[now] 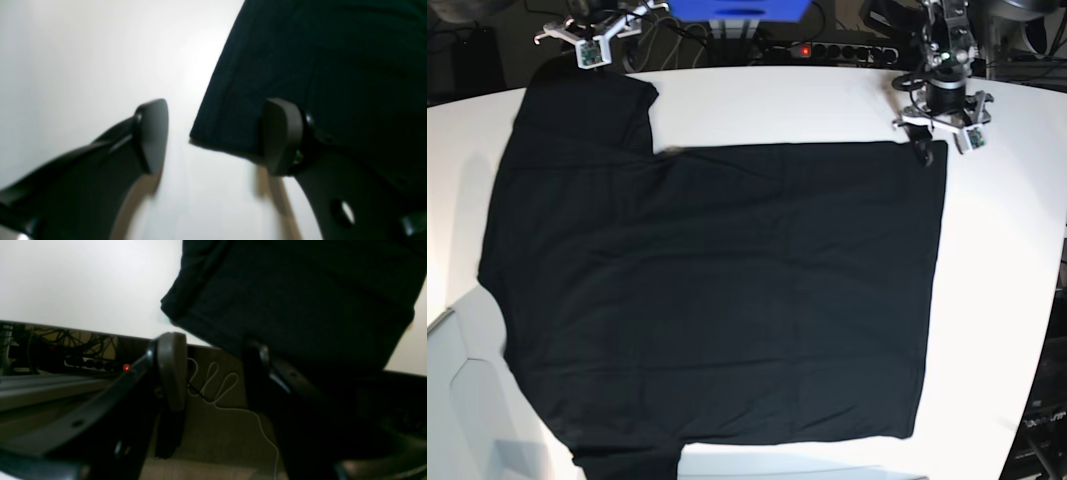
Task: Fold the T-shirt properly
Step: 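Lower the left gripper onto the shirt's shoulder corner and pinch it, then lower the right gripper onto the other shoulder corner and pinch it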
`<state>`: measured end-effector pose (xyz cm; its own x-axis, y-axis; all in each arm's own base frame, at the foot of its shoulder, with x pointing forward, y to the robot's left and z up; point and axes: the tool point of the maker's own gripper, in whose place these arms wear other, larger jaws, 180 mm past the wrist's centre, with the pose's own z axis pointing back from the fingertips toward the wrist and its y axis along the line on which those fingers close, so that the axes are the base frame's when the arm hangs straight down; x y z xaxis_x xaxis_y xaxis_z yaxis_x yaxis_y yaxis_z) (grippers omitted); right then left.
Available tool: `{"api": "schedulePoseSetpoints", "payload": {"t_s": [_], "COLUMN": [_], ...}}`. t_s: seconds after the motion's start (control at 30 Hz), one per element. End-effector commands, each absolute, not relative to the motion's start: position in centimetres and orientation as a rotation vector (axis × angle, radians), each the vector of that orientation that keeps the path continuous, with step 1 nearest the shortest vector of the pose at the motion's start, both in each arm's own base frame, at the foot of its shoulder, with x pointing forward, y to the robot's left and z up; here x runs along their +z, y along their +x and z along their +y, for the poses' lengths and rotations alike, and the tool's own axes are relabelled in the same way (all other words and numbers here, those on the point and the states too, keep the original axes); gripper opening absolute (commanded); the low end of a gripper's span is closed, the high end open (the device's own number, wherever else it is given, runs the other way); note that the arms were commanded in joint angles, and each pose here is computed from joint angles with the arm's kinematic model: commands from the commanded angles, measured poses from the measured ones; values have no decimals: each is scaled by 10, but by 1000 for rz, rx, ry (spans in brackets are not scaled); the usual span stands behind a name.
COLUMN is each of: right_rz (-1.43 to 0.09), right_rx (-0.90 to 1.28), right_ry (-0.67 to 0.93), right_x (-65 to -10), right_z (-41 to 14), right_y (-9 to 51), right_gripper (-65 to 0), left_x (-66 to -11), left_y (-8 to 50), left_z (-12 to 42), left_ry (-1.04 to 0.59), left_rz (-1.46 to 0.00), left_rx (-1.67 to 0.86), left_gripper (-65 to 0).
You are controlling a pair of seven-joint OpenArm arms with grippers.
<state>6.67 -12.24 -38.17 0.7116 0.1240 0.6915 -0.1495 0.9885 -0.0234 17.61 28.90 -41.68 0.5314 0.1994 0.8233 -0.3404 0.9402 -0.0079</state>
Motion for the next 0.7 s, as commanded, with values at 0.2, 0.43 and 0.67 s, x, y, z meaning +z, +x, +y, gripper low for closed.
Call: {"api": "schedulePoseSetpoints", "payload": {"t_s": [0.2,0.43,0.67], "right_rz": [-801,-813,-853], "right_rx": [158,159,147], "right_ry": [38,38,-17], "right_x": [-374,-373,-370], "right_z": [-121,-121,-139], "right_y": [73,77,93], "right_gripper": [-373,-373,-369], "left_x": [-425,-425,-426], "left_y": [173,171,166], "left_z": [275,274,274], "left_ry": [64,58,62], "left_rz": [-953,-950,-939], "left_rx": [247,241,241], "left_gripper": [-291,-438,-650]}}
